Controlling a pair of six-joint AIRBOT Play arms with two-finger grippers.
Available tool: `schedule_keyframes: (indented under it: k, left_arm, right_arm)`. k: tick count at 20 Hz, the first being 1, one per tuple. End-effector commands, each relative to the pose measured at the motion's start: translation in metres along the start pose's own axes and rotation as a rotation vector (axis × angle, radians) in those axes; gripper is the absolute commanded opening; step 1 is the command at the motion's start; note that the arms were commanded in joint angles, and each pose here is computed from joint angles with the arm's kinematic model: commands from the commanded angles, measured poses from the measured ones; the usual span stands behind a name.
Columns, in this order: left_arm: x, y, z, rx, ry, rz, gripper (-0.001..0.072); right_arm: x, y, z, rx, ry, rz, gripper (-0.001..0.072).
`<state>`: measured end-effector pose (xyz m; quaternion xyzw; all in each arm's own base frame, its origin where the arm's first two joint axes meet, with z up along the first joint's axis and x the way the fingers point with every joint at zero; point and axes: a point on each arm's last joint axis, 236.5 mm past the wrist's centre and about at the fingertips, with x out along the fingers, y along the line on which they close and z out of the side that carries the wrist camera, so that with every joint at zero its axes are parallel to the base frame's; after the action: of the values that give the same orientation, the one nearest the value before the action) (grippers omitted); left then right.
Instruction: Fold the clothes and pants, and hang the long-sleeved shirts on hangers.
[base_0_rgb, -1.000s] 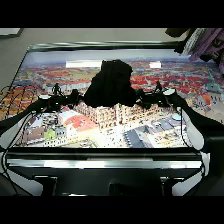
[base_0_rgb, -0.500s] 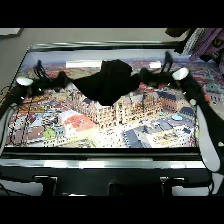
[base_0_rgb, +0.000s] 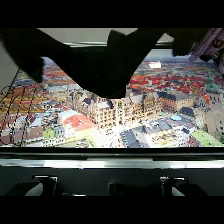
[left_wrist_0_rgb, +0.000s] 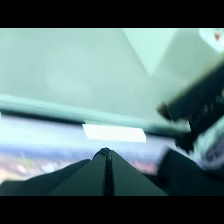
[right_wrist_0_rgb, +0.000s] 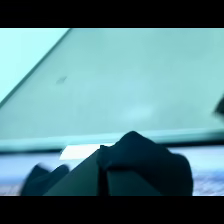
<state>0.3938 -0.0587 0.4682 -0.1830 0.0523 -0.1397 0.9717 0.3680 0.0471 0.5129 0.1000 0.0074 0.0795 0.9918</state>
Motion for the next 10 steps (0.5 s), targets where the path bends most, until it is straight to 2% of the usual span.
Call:
schedule_keyframes:
  k: [1,5,7,10]
  left_arm:
    - [-0.132,-0.008,0.075,0.043,-0.287,0.185,0.0015]
    - [-0.214,-0.014,0.100,0.042,-0.451,0.264,0.0015]
    - [-0.215,-0.015,0.099,0.041,-0.451,0.260,0.0015]
    - [-0.173,0.005,0.085,0.051,-0.361,0.289,0.0015]
  right_arm:
    - [-0.134,-0.034,0.074,-0.057,-0.235,-0.219,0.0035]
    - [-0.211,-0.048,0.107,-0.007,-0.402,-0.300,0.0035]
    - [-0.207,-0.049,0.110,-0.004,-0.415,-0.301,0.0035]
    - [-0.152,-0.058,0.093,-0.017,-0.324,-0.324,0.0036]
